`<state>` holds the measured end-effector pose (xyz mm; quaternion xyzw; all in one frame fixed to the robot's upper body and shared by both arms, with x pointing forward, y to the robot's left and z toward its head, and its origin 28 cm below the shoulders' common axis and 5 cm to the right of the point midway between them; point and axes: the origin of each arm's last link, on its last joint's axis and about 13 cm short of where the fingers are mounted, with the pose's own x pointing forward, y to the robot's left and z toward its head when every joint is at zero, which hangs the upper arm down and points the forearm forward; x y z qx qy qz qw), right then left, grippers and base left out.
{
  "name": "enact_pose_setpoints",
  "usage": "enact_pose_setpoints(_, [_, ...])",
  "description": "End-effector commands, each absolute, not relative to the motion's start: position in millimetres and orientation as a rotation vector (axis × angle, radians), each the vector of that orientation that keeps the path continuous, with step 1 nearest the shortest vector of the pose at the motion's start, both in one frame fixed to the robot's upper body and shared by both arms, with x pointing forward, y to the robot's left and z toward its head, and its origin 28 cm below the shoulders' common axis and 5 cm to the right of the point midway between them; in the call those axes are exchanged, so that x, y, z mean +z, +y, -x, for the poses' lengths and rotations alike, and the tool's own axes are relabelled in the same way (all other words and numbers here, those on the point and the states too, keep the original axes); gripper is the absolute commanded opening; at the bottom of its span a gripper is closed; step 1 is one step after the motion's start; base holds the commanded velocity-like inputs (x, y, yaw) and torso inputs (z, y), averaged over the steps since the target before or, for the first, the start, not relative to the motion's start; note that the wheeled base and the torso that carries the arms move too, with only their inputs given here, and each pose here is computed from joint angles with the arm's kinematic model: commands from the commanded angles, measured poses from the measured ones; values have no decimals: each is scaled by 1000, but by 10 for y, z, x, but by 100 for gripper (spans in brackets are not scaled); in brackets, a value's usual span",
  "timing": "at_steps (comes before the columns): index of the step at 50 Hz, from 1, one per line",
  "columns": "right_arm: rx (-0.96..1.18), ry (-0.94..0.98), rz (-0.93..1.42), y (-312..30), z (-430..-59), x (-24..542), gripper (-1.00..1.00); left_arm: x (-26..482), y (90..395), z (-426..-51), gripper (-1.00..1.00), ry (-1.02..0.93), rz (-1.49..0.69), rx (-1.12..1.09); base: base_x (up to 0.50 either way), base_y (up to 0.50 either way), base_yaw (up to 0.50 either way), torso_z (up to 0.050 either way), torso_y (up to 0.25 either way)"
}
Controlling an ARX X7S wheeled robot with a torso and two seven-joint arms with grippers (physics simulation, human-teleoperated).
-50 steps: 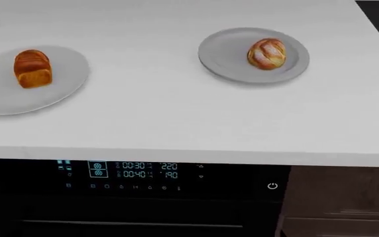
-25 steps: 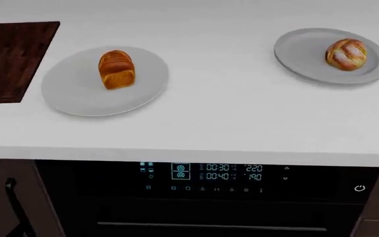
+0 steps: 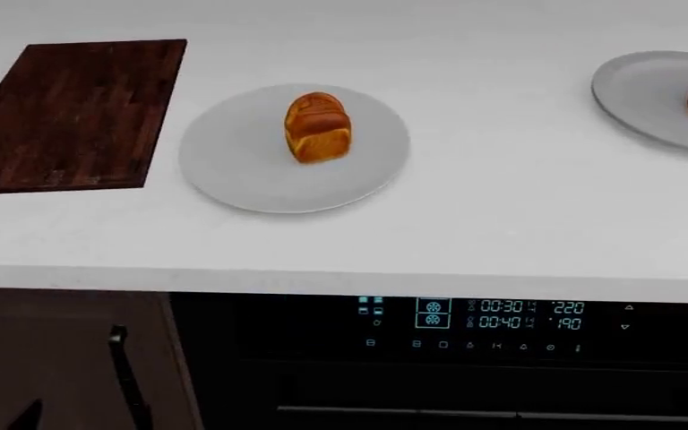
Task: Place all breads on the cutting board.
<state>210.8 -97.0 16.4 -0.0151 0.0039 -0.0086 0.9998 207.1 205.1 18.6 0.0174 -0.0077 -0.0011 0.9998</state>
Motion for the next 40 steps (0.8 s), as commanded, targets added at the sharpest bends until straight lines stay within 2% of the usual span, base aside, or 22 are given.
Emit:
enact_pose_setpoints(1, [-69, -28, 113, -1013, -2060, 552, 100, 324, 2102, -2018, 100, 17, 28, -11, 0, 0, 0, 0, 0])
enact_pose_setpoints(11, [-44, -104, 180, -1051, -1961, 1343, 100, 1190, 2293, -1955, 100, -50, -16, -9, 0, 0, 0, 0, 0])
enact_pose_setpoints(18, [-47, -131, 213, -1154, -2031, 1774, 100, 1751, 2360, -1972, 100, -69, -10, -56, 0, 0, 0, 0, 0])
enact_pose_setpoints(22, [-37, -149, 211, -1231, -2131, 2056, 100, 2110, 2392, -1984, 100, -84, -16, -114, 0, 0, 0, 0, 0])
enact_pose_setpoints(24, [-10, -145, 119, -1292, -2202, 2206, 100, 2305, 2470, -2011, 100, -85, 89, -124, 0, 0, 0, 0, 0])
enact_pose_setpoints(31, [3, -169, 180, -1402, -2383, 2773, 100, 2796, 2691, -2076, 100, -91, -7, -96, 0, 0, 0, 0, 0])
enact_pose_setpoints(32, [2, -171, 207, -1410, -2425, 2856, 100, 2906, 2706, -2078, 100, -95, -19, -97, 0, 0, 0, 0, 0])
enact_pose_setpoints(33, [-23, -207, 331, -1417, -2465, 2930, 100, 3006, 2720, -2085, 100, -94, -21, -103, 0, 0, 0, 0, 0])
enact_pose_setpoints(35, [9, -179, 272, -1431, -2542, 3056, 100, 3155, 2733, -2085, 100, -88, -25, -109, 0, 0, 0, 0, 0])
enact_pose_setpoints(37, [-5, -204, 343, -1433, -2585, 3242, 100, 3323, 2758, -2097, 100, -89, -42, -108, 0, 0, 0, 0, 0])
enact_pose_setpoints(40, [7, -212, 331, -1439, -2633, 3443, 100, 3508, 2778, -2122, 100, -94, -42, -104, 0, 0, 0, 0, 0])
